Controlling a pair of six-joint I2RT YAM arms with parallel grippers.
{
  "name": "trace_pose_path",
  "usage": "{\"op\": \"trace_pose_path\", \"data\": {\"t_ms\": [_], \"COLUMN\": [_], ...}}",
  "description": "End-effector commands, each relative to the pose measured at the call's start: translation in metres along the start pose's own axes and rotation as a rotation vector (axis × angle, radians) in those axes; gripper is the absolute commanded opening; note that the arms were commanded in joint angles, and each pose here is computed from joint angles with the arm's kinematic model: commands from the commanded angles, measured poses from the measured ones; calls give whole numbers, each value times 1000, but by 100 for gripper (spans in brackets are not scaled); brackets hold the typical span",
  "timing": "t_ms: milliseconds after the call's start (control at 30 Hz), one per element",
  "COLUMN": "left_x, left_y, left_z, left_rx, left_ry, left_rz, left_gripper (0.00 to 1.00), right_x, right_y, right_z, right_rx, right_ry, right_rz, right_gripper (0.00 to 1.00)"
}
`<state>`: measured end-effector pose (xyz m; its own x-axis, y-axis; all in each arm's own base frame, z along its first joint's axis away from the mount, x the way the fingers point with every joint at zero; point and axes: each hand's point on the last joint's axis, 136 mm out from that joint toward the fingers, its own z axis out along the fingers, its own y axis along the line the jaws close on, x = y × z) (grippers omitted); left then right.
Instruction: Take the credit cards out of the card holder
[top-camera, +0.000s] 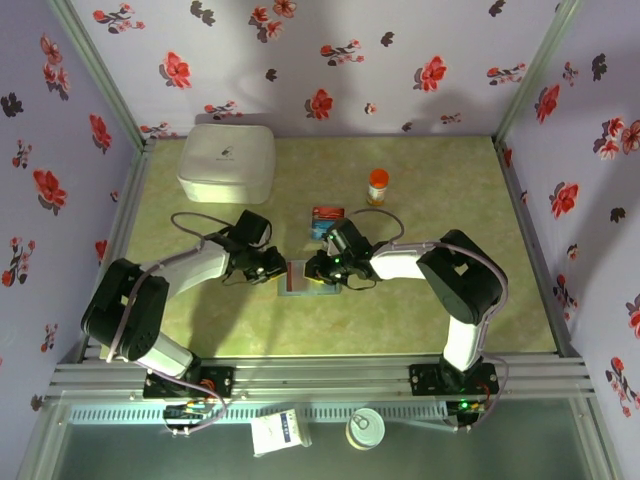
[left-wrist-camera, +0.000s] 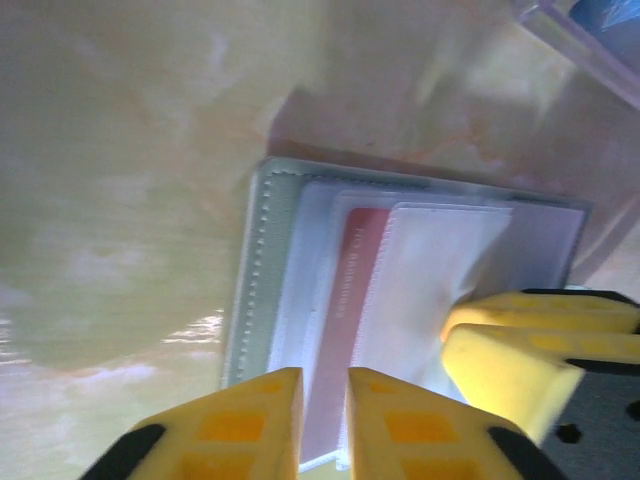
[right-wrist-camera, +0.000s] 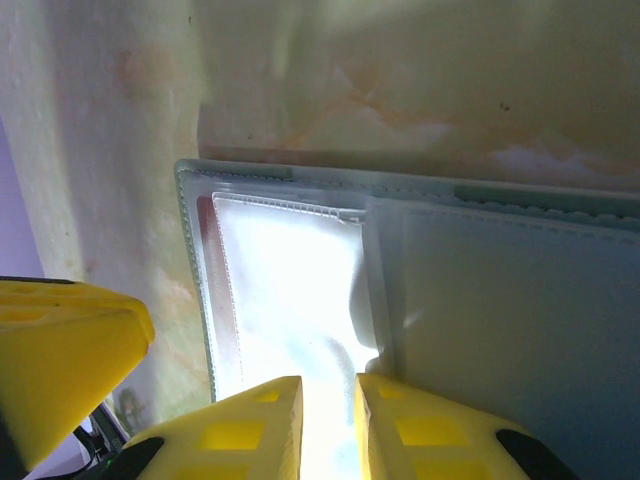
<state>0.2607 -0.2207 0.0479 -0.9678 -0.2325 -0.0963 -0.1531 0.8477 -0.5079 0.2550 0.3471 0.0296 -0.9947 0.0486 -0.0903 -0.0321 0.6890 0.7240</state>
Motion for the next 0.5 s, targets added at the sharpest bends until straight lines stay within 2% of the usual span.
{"op": "trace_pose_path", "data": {"t_ms": [0,200,467], "left_x": [-4,-1,3], "left_y": [-21,-17,-14], "left_z": [2,17,27], "left_rx": [101,112,113], "left_ry": [9,36,64], "left_rz": [-26,-49,-65], "left_gripper": [25,35,37], "right_x": [-1,-1,0], "right_y": [0,-1,-3], "right_z": [-5,-4,-2], "right_rx": [-13,-24,-36], "right_ry": [-15,-12,-11], "right_rz": [19,22,34], "right_gripper": [21,18,16]}}
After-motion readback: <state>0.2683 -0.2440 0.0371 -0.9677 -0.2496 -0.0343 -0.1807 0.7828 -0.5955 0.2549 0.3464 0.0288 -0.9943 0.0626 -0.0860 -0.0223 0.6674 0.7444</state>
